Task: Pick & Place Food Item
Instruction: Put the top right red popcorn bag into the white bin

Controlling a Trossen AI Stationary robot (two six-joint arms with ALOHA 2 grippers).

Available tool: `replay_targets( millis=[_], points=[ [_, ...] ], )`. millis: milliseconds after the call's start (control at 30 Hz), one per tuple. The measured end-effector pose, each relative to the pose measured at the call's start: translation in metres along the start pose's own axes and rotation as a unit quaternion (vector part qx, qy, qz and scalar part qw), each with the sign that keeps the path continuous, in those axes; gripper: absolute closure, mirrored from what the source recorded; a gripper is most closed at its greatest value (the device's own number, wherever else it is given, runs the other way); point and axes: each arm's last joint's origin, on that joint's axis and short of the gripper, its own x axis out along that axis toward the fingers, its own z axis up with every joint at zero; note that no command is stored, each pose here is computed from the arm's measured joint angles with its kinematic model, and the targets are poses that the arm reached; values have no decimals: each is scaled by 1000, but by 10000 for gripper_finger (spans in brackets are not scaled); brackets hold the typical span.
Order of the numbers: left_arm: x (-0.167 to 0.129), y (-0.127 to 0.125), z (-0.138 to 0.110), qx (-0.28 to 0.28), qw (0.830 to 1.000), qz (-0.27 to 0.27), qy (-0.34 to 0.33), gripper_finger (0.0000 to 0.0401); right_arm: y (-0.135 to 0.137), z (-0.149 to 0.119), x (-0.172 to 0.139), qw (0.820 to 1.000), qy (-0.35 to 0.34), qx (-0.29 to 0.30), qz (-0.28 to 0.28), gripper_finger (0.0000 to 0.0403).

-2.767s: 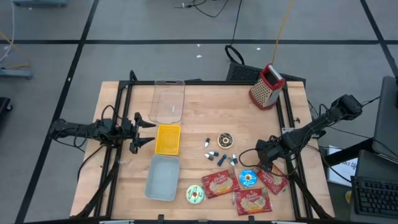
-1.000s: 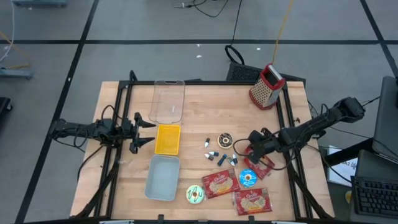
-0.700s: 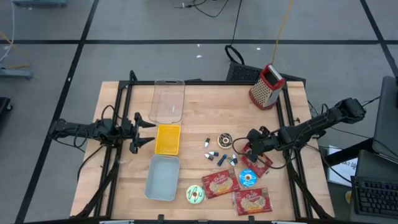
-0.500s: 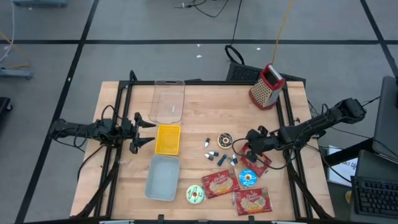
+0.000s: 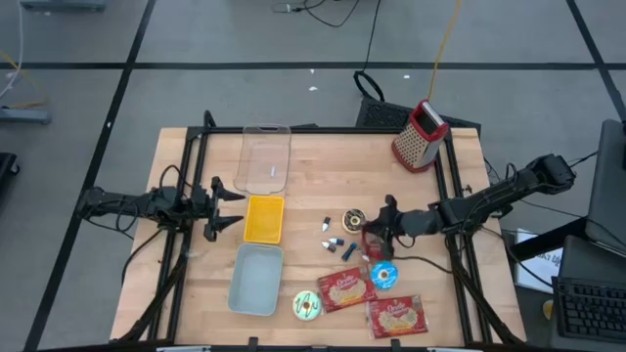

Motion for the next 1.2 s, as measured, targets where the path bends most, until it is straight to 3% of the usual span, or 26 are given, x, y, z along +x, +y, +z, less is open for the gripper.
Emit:
replay_targets(
  millis=[233, 500, 800, 1200],
  points=[
    [0, 0, 0, 0, 1000, 0, 0, 105, 7, 22, -3, 992, -110, -55, 32, 403],
    [0, 0, 0, 0, 1000, 0, 0, 105, 11, 35, -7, 980, -183, -71, 44, 403],
    [0, 0, 1, -9, 1000, 8, -4, 105, 13, 45, -11, 969, -233, -62, 53, 403],
    [-1, 0, 16, -27, 996, 6, -81, 105, 12, 47, -12, 965, -247, -75, 47, 403]
  ],
)
